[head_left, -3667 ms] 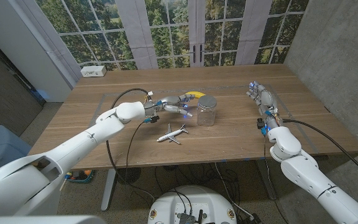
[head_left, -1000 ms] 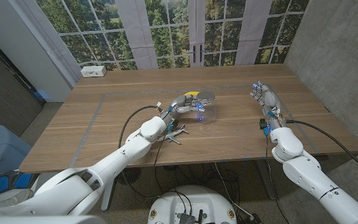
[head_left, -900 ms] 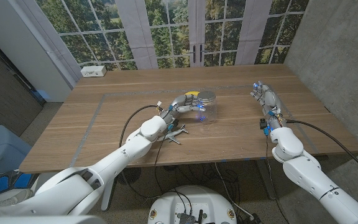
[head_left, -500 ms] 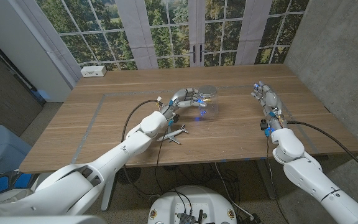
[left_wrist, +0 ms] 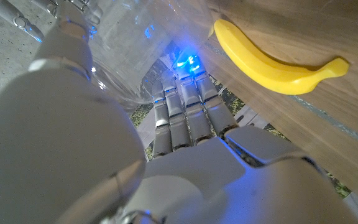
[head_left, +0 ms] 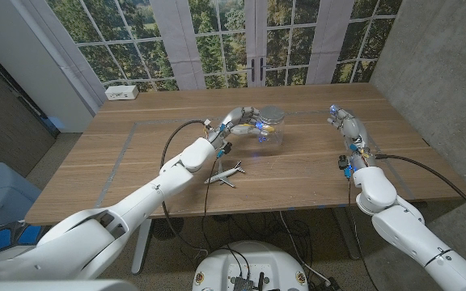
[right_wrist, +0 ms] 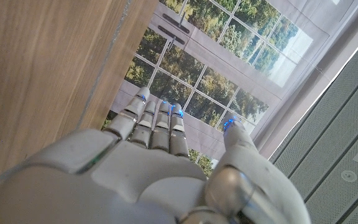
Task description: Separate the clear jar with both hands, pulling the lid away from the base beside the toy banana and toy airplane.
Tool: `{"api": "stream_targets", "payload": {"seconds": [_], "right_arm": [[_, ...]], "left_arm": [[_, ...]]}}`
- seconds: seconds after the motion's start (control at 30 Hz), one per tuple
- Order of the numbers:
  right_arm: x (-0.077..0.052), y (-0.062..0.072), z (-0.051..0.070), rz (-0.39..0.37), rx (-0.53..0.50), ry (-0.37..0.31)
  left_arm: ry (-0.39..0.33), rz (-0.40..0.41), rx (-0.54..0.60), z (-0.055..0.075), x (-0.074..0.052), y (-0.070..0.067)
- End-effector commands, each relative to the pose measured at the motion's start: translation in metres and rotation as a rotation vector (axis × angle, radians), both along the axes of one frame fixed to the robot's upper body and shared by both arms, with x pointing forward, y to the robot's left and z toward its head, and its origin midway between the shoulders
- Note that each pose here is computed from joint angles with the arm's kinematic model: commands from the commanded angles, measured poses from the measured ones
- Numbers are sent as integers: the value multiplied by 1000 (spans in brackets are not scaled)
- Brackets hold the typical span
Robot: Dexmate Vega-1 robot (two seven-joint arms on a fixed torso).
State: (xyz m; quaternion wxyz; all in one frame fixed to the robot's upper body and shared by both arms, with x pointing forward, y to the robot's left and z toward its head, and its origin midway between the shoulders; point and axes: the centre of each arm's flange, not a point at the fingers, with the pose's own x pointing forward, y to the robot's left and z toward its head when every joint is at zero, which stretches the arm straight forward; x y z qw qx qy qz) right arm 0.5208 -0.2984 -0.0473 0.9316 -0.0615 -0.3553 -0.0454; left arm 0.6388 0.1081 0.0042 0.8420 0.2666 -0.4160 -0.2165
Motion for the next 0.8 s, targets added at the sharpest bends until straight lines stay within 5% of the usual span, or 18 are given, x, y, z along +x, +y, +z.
{"api": "stream_targets", "payload": {"seconds": [0.03, 0.8], "right_arm": [[-21, 18, 9, -103, -96, 5], [-49, 59, 27, -272, -296, 11]], "left_arm": [[-55, 12, 38, 6, -10, -1], [-118, 58, 108, 12, -22, 0]]}}
